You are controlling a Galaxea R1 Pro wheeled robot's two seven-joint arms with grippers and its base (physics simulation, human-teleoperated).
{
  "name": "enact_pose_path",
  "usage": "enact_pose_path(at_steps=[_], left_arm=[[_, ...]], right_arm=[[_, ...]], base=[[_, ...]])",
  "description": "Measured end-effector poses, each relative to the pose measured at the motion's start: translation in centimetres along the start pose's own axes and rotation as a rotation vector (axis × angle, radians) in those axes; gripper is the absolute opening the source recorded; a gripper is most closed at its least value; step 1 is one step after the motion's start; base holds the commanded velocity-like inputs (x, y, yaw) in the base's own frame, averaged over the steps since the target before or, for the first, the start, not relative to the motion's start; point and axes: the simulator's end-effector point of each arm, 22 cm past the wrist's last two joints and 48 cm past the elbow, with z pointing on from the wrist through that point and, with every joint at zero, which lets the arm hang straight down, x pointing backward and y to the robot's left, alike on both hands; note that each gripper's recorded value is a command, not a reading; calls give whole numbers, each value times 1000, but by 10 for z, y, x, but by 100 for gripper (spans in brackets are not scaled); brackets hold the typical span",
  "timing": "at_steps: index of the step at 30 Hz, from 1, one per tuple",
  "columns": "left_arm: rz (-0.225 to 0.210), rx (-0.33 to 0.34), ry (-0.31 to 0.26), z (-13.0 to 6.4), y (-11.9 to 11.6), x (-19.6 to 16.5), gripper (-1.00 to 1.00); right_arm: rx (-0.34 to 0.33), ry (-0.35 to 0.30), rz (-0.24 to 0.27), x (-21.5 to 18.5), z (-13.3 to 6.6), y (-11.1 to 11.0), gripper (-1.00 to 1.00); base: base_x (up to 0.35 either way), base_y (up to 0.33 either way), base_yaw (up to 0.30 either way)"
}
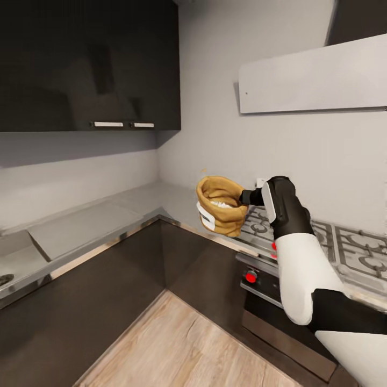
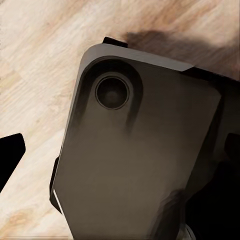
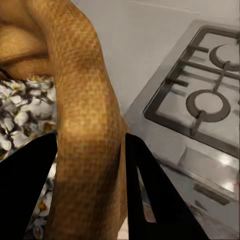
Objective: In the kitchen, take the popcorn bag from the countertop, put it into the microwave, and heat it until the popcorn is cooked so the cooked popcorn ends up inside the bag.
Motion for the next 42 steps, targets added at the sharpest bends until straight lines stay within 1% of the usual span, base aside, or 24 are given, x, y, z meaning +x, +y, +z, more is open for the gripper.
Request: enact_pose_path(at_steps=[1, 3, 7, 11, 16, 19, 24, 42], left_arm=[[0, 0, 0, 0, 0, 0, 100], [0, 0, 0, 0, 0, 0, 100], [0, 0, -1, 0, 0, 0, 100], [0, 0, -1, 0, 0, -1, 100], [0, 1, -4, 0, 0, -1, 100], [0, 1, -4, 0, 0, -1, 100], [0, 2, -6, 0, -1, -2, 100], [1, 1, -1, 0, 0, -1, 100]], right_arm=[[8, 12, -3, 8, 3, -4, -100], [34, 17, -5, 11, 5, -19, -100], [48, 16, -2, 11, 5, -30, -100], [48, 17, 1, 11, 5, -32, -100], [51, 17, 1, 11, 4, -33, -100], [55, 30, 0, 20, 7, -36, -100], [86, 29, 1, 20, 7, -57, -100], [82, 35, 5, 22, 9, -57, -100]], base=[[-346, 0, 0], [-346, 0, 0], [-346, 0, 0], [-327, 0, 0], [-67, 0, 0], [-3, 0, 0], [-5, 0, 0], [-327, 0, 0]])
